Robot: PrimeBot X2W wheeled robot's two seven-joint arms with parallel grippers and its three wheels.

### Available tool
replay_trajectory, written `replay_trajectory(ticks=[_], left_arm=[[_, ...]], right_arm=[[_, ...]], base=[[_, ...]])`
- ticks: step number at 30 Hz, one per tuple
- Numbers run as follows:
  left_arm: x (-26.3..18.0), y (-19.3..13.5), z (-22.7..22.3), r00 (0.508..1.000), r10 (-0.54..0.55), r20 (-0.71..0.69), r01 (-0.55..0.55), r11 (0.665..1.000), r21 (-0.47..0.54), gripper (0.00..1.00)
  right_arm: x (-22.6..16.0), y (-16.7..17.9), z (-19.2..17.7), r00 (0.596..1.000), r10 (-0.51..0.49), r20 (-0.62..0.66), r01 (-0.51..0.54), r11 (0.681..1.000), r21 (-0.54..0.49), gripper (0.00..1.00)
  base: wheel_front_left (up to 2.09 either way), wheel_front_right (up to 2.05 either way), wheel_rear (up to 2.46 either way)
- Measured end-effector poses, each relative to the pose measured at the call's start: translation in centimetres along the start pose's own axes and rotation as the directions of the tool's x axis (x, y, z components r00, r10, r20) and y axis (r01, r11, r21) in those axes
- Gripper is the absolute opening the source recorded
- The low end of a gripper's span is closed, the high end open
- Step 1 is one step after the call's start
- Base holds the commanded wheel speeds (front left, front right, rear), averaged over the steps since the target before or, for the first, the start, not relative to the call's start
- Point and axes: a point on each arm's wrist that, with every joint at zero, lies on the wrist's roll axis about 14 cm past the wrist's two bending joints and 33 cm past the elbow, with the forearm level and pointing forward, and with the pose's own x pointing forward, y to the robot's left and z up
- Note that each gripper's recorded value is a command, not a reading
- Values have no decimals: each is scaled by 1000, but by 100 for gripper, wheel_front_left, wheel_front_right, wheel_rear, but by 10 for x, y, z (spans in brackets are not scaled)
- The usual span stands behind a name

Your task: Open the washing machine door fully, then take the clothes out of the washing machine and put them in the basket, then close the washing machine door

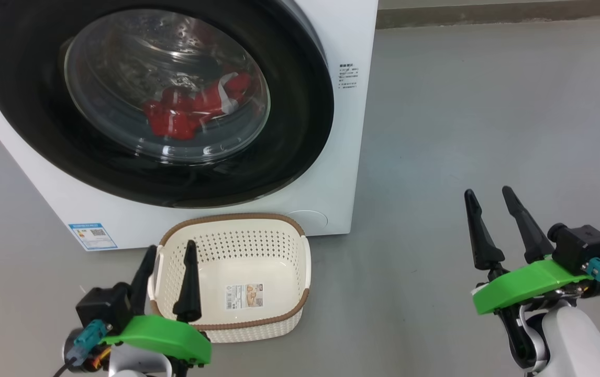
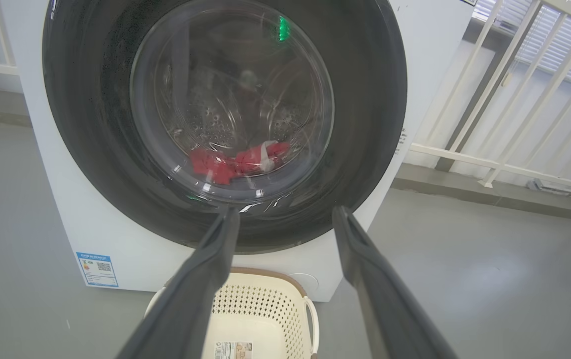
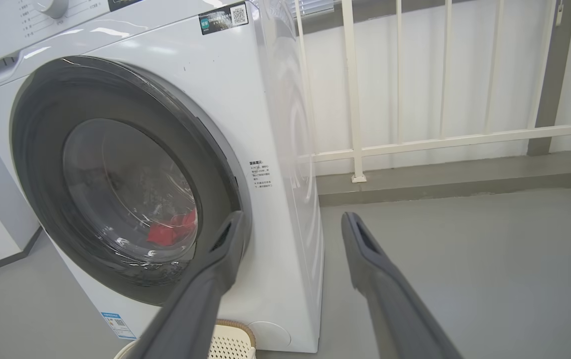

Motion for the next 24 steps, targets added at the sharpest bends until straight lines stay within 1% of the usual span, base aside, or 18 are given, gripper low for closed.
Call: replay_trajectory(ticks=[9, 16, 20, 24], left_arm=[[4, -6, 13, 998, -28, 61, 21, 993, 114, 100], [5, -15, 23, 992, -60, 107, 39, 980, 194, 100], [4, -15, 27, 991, -59, 123, 31, 976, 215, 100], [4, -12, 28, 991, -45, 126, 17, 976, 218, 100]], right_arm=[[7, 6, 10, 999, 34, 31, -30, 993, -110, 100], [13, 14, 19, 996, 74, 57, -60, 974, -217, 100], [13, 17, 20, 994, 89, 62, -70, 963, -260, 100], [13, 17, 20, 994, 90, 62, -71, 963, -261, 100]], base=[[0, 0, 0], [0, 0, 0], [0, 0, 0], [0, 0, 0]])
